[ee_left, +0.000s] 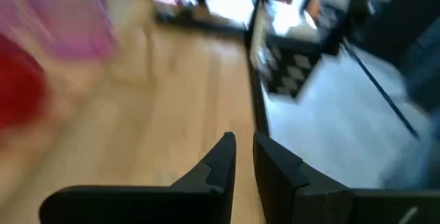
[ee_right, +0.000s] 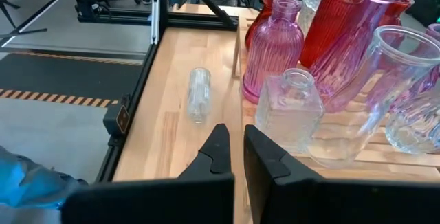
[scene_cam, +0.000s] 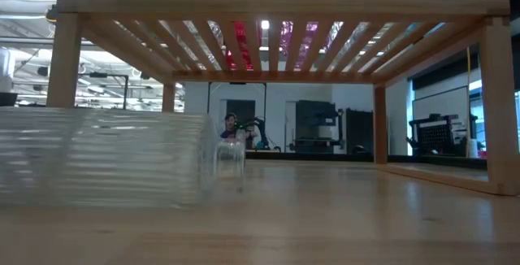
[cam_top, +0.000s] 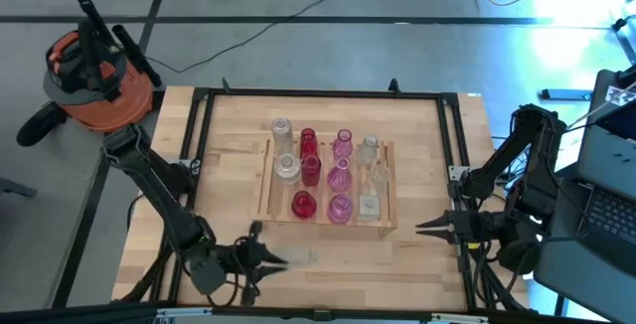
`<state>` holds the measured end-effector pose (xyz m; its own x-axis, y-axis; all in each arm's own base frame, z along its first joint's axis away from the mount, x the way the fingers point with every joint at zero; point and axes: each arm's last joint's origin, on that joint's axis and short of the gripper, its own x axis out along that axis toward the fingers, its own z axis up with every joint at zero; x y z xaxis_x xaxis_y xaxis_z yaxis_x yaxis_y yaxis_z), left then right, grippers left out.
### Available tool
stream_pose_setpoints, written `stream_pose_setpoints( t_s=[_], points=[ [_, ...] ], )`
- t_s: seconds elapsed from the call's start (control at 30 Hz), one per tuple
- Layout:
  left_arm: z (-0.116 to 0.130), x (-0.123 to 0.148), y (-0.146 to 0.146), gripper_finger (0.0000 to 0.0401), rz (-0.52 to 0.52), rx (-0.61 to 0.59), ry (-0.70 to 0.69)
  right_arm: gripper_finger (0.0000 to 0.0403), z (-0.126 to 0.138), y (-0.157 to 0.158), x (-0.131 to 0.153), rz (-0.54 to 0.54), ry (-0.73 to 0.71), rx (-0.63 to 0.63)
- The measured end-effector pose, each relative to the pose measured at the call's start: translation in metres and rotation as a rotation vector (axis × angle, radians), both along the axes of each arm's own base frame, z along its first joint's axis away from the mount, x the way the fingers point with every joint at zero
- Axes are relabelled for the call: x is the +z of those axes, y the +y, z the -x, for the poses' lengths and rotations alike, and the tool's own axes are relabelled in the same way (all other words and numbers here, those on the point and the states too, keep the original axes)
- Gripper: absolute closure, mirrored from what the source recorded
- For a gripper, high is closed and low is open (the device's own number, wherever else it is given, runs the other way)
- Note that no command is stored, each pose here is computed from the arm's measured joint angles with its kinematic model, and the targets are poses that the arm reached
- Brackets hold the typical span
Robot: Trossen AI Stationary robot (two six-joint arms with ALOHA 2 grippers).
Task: Sort vases onto shelf
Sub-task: Put the transparent vase on the shelf aligned with the other transparent vase
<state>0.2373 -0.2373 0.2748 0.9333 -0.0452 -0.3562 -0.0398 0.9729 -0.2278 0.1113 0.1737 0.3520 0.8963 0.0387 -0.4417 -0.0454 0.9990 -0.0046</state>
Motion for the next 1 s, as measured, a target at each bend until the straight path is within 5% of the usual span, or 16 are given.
stream_pose_setpoints(
  t_s=[0.2, 0.37, 0.73, 1.0],
  points=[
    [-0.015, -0.022, 0.011, 0.0343, 0.132, -0.137, 0.240, 0.0402, 0.000, 0.000, 0.001, 0.006, -0.015, -0.013],
    [-0.036, -0.041, 0.016, 0.0275, 0.195, -0.195, 0.323, 0.0402, -0.001, 0.002, 0.003, -0.029, -0.028, -0.009],
    [-0.067, -0.086, 0.033, 0.0092, 0.180, -0.091, 0.433, 0.0402, -0.002, 0.007, 0.006, -0.104, -0.017, 0.032],
    [-0.074, -0.126, 0.024, 0.0069, 0.215, -0.061, 0.550, 0.0402, -0.002, 0.008, 0.006, -0.126, -0.015, 0.045]
  ],
)
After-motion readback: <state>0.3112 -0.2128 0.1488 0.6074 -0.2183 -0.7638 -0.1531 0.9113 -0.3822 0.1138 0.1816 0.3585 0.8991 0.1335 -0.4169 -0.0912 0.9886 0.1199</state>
